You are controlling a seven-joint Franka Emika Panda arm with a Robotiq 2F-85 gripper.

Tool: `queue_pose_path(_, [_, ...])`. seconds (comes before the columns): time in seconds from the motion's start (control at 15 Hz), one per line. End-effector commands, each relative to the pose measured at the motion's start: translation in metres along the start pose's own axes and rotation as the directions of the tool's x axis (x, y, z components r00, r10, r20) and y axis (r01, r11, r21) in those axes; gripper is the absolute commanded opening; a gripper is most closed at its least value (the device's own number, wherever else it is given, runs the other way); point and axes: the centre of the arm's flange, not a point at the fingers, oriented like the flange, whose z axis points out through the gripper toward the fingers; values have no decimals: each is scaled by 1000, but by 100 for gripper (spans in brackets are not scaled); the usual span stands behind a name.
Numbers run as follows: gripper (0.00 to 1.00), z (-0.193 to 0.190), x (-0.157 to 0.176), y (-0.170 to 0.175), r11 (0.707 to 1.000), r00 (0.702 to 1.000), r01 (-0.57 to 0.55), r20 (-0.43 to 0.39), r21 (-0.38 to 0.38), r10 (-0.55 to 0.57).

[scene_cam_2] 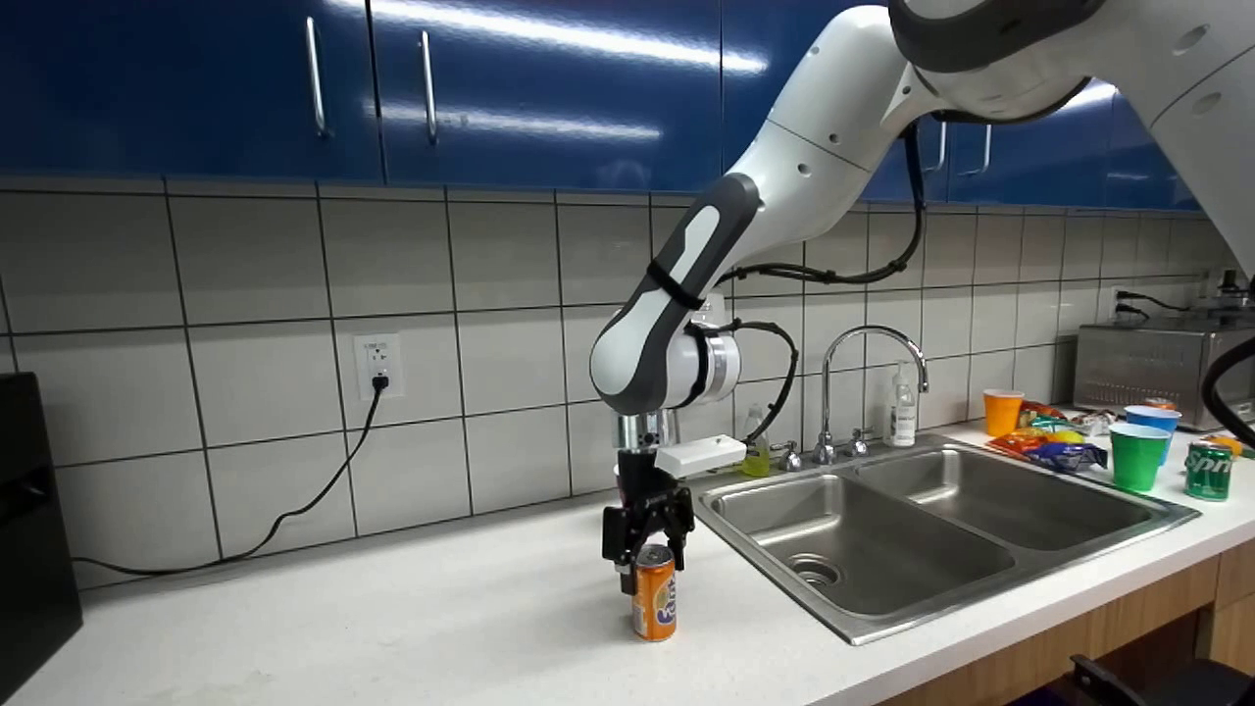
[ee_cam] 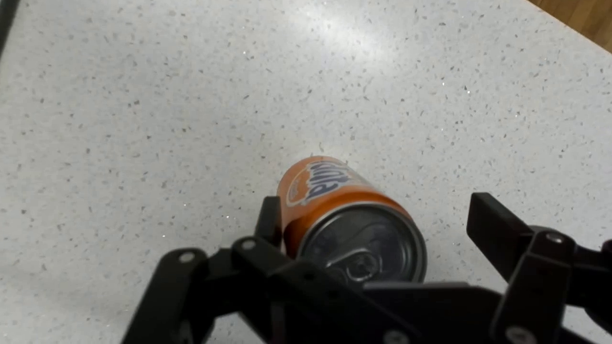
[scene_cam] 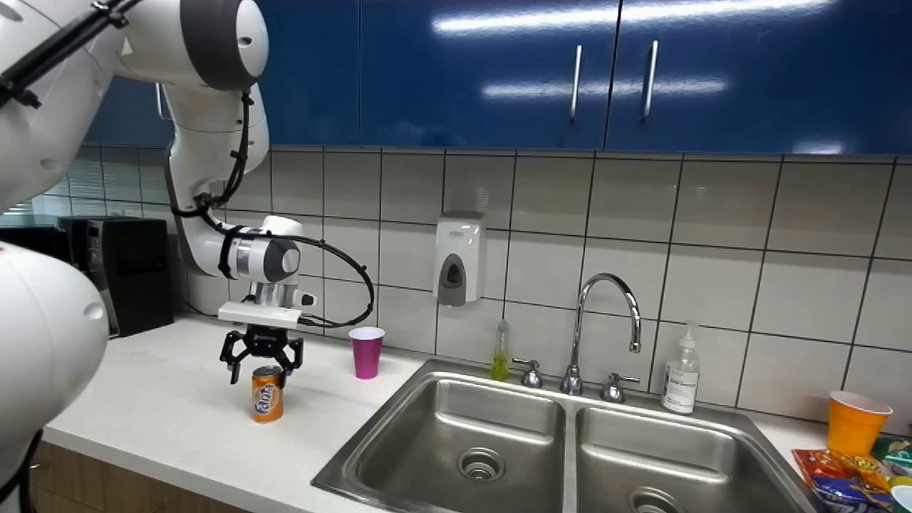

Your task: Put the orange can in the sink on the left.

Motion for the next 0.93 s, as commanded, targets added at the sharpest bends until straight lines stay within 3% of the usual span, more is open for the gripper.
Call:
queue_pose_path(0.0, [100, 0, 11, 3, 999, 1000, -26, -18, -22, 26])
queue_pose_path(0.33, [100, -2, 13, 7, 999, 999, -40, -27, -29, 39])
queue_pose_path(0.4, [75, -3, 13, 8, 999, 999, -40, -29, -30, 39])
queue_pose_path(0.47, [74, -3, 13, 9, 999, 999, -38, -28, -32, 37])
queue_pose_path(0.73, [42, -3, 13, 12, 998, 999, -41, -28, -36, 40])
queue_pose_path(0.87, [40, -3, 13, 12, 998, 999, -44, -28, -36, 43])
